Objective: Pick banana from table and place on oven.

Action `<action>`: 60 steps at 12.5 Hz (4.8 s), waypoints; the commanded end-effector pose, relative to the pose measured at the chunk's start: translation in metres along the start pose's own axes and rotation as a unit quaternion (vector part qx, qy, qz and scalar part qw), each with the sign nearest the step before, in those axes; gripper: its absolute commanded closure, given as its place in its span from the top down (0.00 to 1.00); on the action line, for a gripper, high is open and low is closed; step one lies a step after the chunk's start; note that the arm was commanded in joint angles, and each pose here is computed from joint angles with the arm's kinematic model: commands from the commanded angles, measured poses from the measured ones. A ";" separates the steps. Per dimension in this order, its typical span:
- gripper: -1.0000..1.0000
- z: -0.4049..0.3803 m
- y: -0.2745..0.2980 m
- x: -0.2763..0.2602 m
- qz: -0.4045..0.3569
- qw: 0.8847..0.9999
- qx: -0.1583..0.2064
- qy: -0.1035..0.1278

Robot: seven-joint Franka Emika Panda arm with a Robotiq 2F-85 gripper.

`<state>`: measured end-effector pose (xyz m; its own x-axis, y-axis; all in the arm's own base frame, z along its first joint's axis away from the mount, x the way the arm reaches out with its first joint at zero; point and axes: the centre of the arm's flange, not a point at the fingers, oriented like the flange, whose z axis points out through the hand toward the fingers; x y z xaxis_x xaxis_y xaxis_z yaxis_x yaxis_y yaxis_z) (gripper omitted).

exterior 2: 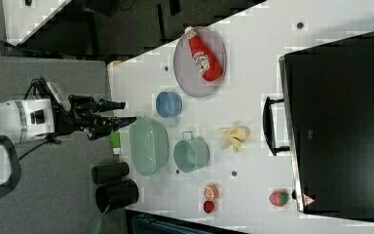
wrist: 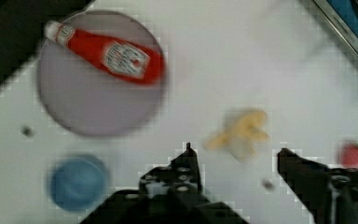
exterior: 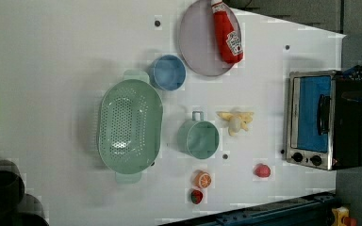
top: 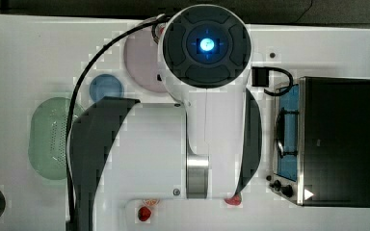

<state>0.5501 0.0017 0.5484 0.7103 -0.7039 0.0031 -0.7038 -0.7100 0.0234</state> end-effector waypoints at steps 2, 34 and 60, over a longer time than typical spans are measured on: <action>0.90 -0.078 0.152 -0.113 0.060 0.998 0.009 -0.002; 0.47 0.398 0.060 -0.036 0.050 0.999 0.001 0.001; 0.26 0.063 0.246 0.120 0.052 0.998 0.004 0.026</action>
<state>0.4623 -0.2490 0.4423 0.5529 -0.8329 -0.0215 -0.8302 -0.5529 0.0715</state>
